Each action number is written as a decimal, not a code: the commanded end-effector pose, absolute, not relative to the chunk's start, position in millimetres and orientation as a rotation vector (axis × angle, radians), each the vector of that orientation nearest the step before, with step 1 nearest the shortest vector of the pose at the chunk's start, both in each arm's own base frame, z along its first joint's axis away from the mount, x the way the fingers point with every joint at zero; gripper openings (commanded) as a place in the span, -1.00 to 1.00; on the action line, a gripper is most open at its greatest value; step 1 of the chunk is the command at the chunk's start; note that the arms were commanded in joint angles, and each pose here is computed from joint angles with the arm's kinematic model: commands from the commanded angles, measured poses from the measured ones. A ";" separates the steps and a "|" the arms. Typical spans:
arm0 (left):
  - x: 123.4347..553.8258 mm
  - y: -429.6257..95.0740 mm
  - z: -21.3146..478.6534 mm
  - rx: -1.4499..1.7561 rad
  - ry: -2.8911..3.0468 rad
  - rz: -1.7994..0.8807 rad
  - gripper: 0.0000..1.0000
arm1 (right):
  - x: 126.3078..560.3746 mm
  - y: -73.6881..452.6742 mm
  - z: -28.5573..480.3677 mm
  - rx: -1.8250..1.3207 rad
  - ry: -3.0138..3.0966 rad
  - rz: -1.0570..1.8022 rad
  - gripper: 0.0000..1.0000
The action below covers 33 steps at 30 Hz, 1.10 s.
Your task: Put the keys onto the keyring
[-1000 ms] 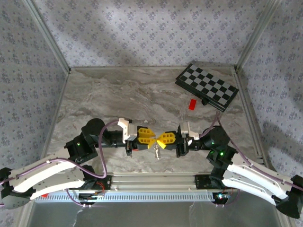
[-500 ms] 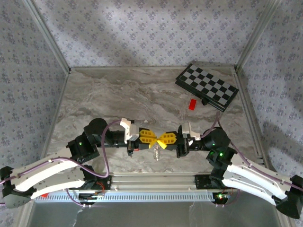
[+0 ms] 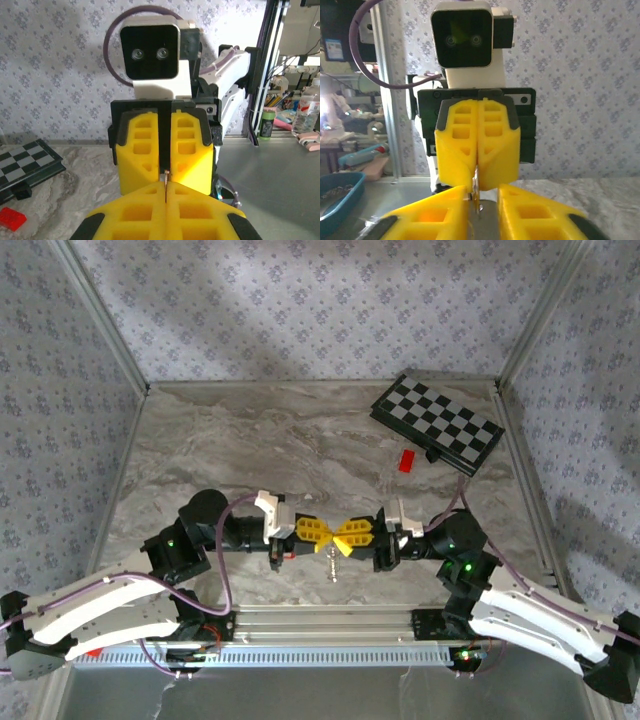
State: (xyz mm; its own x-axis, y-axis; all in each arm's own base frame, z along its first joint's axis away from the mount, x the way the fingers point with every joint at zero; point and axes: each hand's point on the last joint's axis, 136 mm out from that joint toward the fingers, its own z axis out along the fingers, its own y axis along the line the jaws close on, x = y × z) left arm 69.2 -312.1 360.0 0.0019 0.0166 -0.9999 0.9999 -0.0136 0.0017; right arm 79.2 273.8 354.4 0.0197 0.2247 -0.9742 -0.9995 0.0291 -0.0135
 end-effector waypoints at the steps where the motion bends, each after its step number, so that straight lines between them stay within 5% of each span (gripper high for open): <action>1: 67.9 -303.9 377.2 1.238 1.168 -1.168 -1.00 | 80.3 270.3 357.3 -1.068 1.078 1.164 -0.25; 33: 77.8 -310.0 356.2 1.322 1.257 -1.063 -1.00 | 85.3 269.3 342.4 -1.152 1.180 0.913 -0.38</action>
